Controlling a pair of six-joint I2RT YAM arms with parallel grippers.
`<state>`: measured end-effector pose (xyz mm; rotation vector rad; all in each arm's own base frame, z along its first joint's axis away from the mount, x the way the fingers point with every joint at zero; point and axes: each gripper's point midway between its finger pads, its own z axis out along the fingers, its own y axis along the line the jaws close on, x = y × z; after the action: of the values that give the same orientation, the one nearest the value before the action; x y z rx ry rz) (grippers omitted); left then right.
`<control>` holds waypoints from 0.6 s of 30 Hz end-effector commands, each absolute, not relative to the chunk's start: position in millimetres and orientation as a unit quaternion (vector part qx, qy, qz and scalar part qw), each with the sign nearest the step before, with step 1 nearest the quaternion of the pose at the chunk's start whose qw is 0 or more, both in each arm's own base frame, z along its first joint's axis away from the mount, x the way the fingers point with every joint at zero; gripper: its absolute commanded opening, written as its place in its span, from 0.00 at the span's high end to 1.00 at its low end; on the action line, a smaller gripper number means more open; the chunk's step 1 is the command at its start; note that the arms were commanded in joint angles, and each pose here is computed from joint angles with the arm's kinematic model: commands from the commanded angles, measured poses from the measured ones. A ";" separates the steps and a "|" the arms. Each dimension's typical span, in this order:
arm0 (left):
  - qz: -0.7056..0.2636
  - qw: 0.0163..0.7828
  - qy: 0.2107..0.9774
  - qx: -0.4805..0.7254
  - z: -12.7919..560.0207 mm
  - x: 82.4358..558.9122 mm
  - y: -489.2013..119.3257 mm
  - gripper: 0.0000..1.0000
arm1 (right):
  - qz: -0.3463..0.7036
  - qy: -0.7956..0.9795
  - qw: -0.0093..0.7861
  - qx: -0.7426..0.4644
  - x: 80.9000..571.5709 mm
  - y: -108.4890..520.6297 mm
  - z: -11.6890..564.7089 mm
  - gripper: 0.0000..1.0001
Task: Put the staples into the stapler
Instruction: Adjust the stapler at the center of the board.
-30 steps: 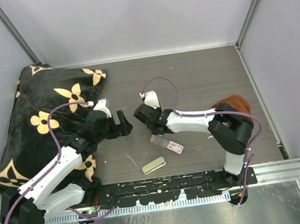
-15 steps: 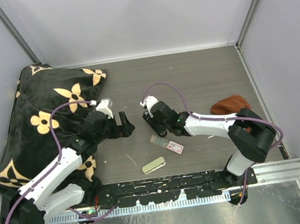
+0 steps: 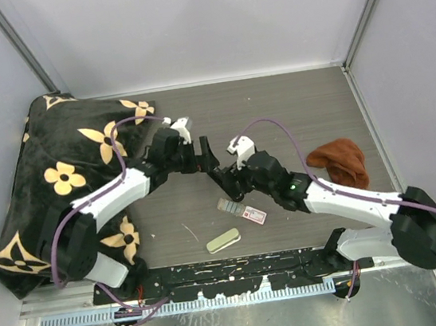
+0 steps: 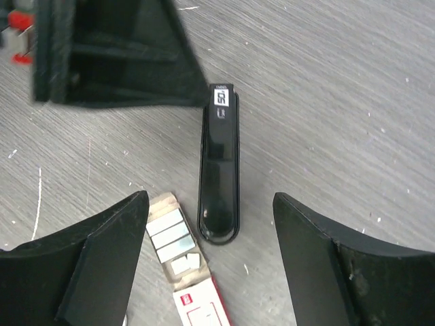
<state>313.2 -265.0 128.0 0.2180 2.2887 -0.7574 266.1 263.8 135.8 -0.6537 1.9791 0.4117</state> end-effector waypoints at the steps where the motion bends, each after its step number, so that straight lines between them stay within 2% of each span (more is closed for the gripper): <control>1: -0.338 0.375 0.855 0.117 152.9 344.4 -299.0 0.00 | 0.222 0.823 0.495 -0.171 256.8 248.3 147.8 0.20; 8: -0.357 0.356 0.852 0.139 137.2 370.5 -329.7 0.02 | 0.256 0.833 0.474 -0.125 231.4 228.7 127.5 0.19; 18: -0.373 0.303 0.861 0.167 100.8 369.1 -360.9 0.03 | 0.261 0.835 0.475 -0.098 226.9 220.1 124.4 0.19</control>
<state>365.5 -343.8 84.4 0.3748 2.3474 -0.9235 221.2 217.5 103.9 -0.3132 2.1036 0.5881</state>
